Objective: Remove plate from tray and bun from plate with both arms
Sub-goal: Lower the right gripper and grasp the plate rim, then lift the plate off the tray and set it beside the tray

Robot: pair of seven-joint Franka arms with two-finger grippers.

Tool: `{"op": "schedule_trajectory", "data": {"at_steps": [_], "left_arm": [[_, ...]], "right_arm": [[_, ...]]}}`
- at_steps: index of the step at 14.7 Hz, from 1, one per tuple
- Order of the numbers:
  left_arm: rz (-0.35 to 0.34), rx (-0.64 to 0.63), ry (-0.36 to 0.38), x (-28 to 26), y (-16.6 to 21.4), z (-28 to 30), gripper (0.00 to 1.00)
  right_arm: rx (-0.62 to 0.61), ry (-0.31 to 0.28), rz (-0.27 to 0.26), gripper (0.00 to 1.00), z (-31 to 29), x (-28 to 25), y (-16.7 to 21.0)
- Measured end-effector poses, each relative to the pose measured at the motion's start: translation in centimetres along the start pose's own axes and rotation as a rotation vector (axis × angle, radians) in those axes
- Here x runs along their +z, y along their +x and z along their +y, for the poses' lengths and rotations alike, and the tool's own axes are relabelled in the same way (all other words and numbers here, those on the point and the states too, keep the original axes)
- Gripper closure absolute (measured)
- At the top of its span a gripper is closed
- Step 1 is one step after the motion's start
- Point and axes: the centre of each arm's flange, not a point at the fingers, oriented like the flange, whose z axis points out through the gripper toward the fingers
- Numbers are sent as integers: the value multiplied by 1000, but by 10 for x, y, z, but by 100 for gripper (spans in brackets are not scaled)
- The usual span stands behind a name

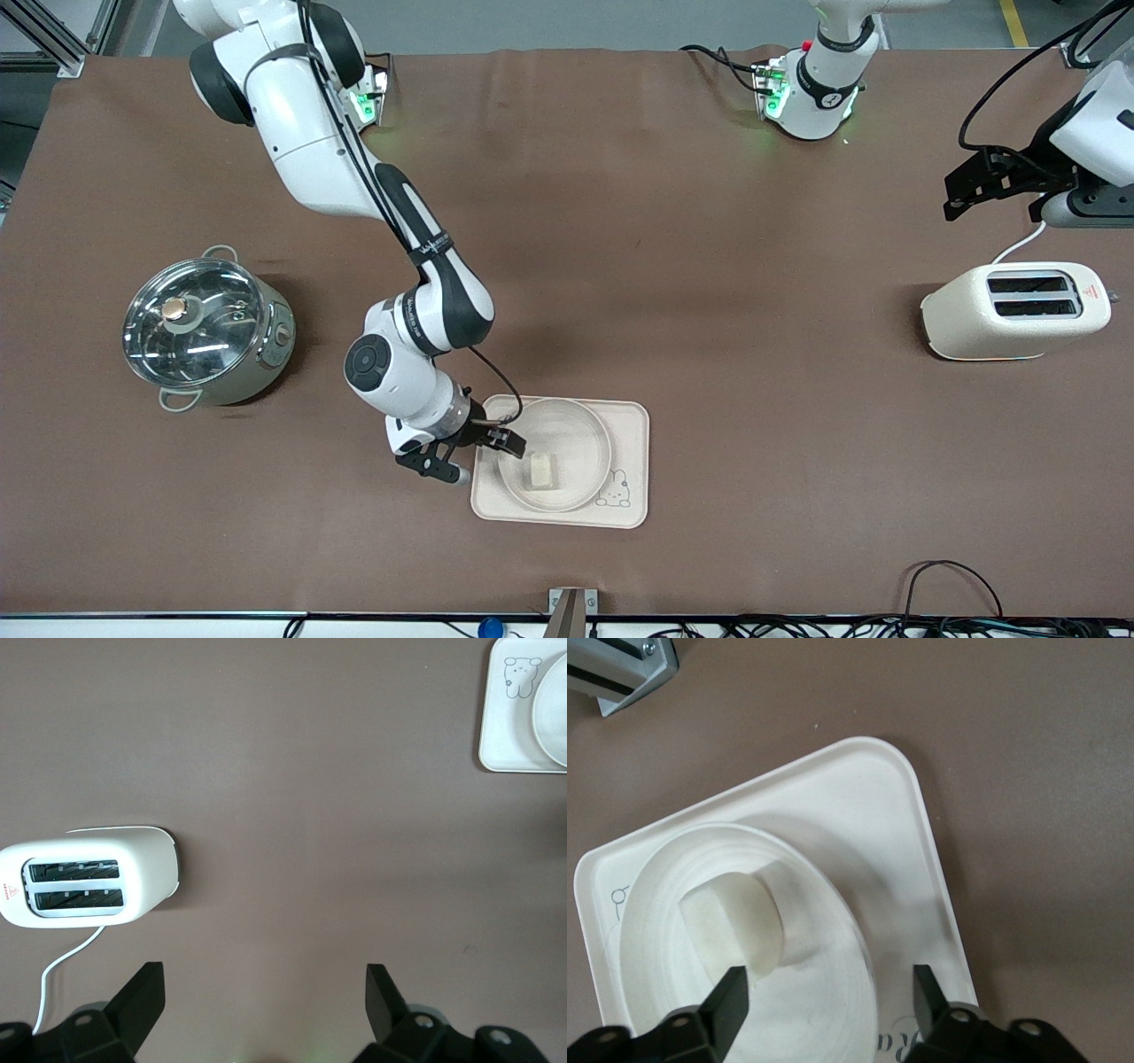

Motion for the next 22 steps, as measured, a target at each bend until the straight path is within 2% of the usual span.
{"op": "schedule_trajectory", "data": {"at_steps": [2,3,5,6,7,9,10,18,22], "left_arm": [[0,0,0,0,0,0,0],[0,0,0,0,0,0,0],[0,0,0,0,0,0,0],[0,0,0,0,0,0,0],[0,1,0,0,0,0,0],[0,2,0,0,0,1,0],[0,2,0,0,0,1,0],[-1,1,0,0,0,1,0],[-1,0,0,0,0,0,0]], "right_arm": [[-6,-3,2,43,4,8,2],[-10,-5,1,43,6,12,2],[-15,-9,-1,57,8,16,2],[-17,-10,-2,57,9,17,2],[-19,-11,-3,64,9,17,2],[-22,-12,-2,88,10,17,2],[-31,-12,-2,95,10,18,2],[-120,-7,13,96,13,7,14],[-170,2,5,96,0,-26,9]]}}
